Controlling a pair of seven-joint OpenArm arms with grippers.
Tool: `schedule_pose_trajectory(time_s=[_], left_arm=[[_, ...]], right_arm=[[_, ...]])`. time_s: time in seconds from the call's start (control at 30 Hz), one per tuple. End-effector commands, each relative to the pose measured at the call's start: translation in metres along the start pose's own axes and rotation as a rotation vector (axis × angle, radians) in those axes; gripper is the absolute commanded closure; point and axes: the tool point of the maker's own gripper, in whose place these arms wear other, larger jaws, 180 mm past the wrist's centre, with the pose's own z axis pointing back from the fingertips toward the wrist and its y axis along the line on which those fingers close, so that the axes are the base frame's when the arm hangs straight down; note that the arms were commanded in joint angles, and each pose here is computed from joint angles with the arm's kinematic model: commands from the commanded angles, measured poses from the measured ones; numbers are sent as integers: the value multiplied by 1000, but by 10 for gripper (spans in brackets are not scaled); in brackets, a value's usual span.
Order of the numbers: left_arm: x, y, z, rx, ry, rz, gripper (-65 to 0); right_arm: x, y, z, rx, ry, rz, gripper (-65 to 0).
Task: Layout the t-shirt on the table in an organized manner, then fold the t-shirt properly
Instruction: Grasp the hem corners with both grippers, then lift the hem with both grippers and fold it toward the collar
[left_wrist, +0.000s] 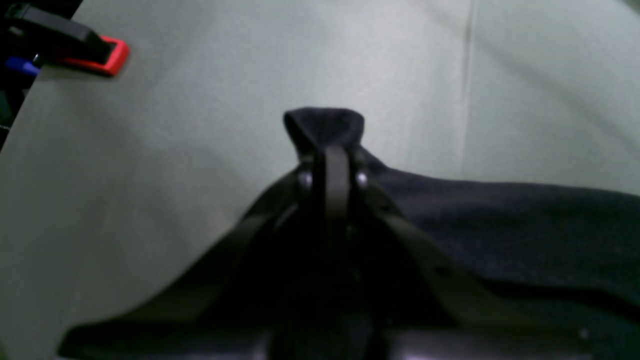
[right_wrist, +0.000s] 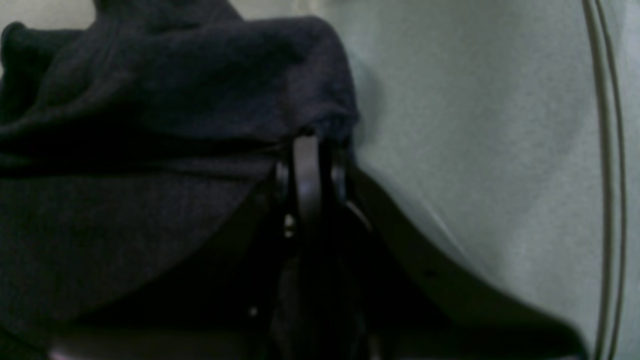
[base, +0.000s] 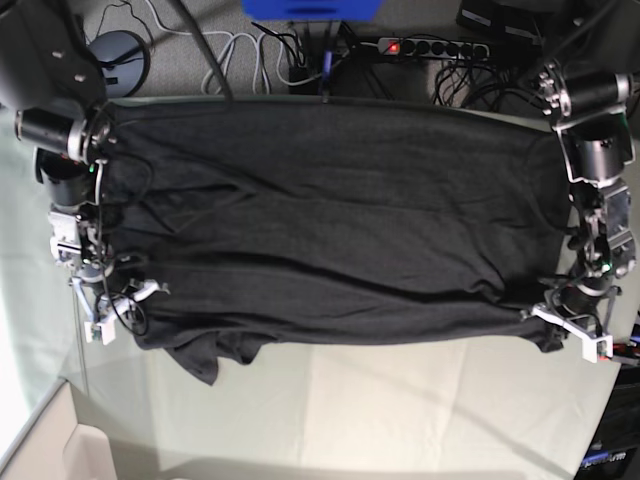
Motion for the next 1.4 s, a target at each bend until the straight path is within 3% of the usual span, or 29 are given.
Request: schedule_pose_trajectory(time_s=[0.0,0.23,0.37,0.63,0.83,1.03,1.23,1.37], left_arm=[[30,5,1,2,-75,-3,-1],[31,5,1,3,-78,-3,-1],[40,4,2,0,-101,-11,-1],[62,2,8,-36,-176,107,-1],[61,1,8,-40,-177,118,-1],[55,3,13,-37,-175,106,-1],[52,29,42,22,-229,119,-1],[29,38,57,43,-210,118,-1]], right_arm=[[18,0,-2,5,-11,24,0],[70,-11,12,-29,-159,98,0],[88,-29,30,-83,-246,77,0],[91,-18,49,-22,-311,63,0],[94,-4,73,9,-373,112,0],[71,-3,95,-9,-365,164,0],[35,-1,106,-6,-306,175,0],[15,10,115,64,-272,194,0]])
